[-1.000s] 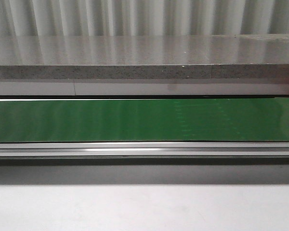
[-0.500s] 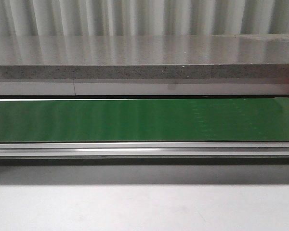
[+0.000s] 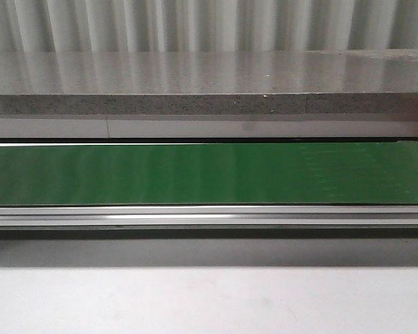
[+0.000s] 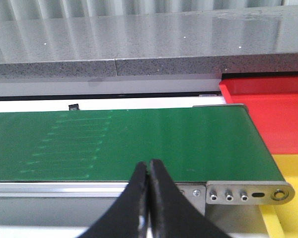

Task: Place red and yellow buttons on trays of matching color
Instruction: 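Grasp the red button with the left gripper and lift it over the belt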

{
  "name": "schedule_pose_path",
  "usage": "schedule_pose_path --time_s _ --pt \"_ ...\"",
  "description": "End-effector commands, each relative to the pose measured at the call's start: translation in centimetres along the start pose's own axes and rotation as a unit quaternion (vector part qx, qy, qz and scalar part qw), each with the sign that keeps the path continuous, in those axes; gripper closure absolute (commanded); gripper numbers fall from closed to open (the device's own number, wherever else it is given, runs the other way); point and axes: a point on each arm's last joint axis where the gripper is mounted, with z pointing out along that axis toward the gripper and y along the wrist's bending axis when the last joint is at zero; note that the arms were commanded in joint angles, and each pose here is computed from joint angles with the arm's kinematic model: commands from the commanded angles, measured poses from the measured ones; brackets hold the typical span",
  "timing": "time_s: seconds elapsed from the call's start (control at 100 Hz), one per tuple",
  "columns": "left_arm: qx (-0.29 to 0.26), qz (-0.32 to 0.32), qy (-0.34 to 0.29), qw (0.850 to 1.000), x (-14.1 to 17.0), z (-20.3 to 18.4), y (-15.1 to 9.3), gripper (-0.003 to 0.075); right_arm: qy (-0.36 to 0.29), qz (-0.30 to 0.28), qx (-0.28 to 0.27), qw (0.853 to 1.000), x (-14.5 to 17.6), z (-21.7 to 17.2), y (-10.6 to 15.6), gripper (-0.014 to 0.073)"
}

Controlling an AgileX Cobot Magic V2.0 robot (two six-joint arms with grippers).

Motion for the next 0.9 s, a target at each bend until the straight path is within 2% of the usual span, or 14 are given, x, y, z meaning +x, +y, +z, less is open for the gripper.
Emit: schedule_pose_path --time_s 0.0,0.22,0.29,0.36,0.53,0.64,0.89 --pt "0.016 0.001 -0.021 1.0 -1.0 -0.3 -0.4 0.008 -0.048 -0.004 -0.006 0.999 -0.8 -0.2 0.1 0.0662" --pt "0.013 0.005 -0.007 1.0 -0.8 0.5 -0.6 0.0083 -0.048 -0.004 -0.006 0.999 -0.8 -0.2 0.1 0.0662" --pt "0.013 0.005 -0.007 1.0 -0.8 0.5 -0.6 0.0118 -0.048 -0.004 -0.006 0.999 -0.8 -0.2 0.1 0.0662" --pt "0.013 0.005 -0.008 1.0 -0.8 0.5 -0.6 0.021 -0.048 -0.004 -0.006 0.999 -0.8 -0.2 0.1 0.0662" --pt "0.015 0.001 -0.016 1.0 -1.1 -0.2 -0.5 0.0554 -0.048 -0.004 -0.006 0.999 -0.8 -0.2 0.1 0.0662" --pt "0.017 0.011 -0.026 0.999 -1.1 -1.6 -0.6 0.0743 -0.048 -0.004 -0.006 0.999 -0.8 -0.2 0.1 0.0662" --pt "0.044 0.06 -0.083 0.994 -0.5 -6.9 -0.9 0.074 -0.048 -0.004 -0.006 0.999 -0.8 -0.2 0.1 0.0662"
